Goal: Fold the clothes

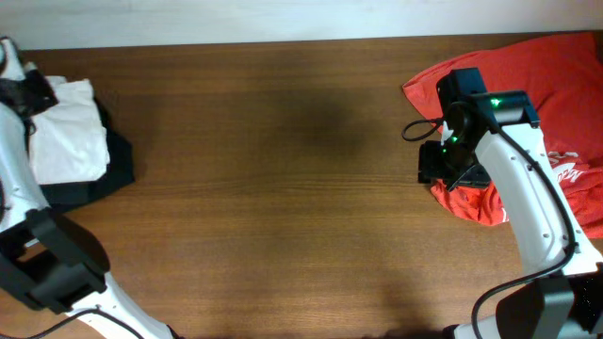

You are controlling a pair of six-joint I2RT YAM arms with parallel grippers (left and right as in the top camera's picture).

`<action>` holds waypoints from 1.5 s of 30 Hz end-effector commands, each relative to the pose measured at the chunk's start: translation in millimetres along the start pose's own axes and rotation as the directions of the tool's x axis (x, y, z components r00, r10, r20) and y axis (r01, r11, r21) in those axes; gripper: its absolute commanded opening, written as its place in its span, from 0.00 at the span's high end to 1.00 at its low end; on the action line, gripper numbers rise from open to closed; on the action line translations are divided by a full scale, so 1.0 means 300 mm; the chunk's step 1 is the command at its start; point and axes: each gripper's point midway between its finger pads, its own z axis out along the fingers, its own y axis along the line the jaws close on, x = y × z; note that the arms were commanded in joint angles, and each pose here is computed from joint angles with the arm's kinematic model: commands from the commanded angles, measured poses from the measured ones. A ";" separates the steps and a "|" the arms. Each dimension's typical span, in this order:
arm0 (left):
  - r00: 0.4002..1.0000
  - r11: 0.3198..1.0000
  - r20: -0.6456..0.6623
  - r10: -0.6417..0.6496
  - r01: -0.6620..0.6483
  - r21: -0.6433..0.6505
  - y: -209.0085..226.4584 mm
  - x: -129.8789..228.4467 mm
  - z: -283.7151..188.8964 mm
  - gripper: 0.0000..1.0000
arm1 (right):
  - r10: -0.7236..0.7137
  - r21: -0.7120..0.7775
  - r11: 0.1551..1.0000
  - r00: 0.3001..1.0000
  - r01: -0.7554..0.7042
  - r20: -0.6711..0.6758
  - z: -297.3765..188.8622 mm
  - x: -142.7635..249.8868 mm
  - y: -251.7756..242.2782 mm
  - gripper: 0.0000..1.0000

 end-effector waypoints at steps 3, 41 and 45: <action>0.995 0.992 -0.024 -0.093 0.091 -0.084 0.249 0.059 0.174 0.92 | 0.014 0.001 1.000 1.000 -0.014 0.012 -0.010 -0.005 -0.007 0.33; 0.862 0.869 0.473 0.180 -0.365 0.334 -0.430 0.796 -1.036 0.01 | 0.125 -0.274 0.960 0.789 0.058 0.602 -0.169 0.322 -0.038 0.01; 0.883 0.870 0.421 0.207 -0.363 0.334 -0.395 0.882 -1.033 0.01 | 0.124 -0.274 0.960 0.790 0.057 0.600 -0.168 0.322 -0.038 0.01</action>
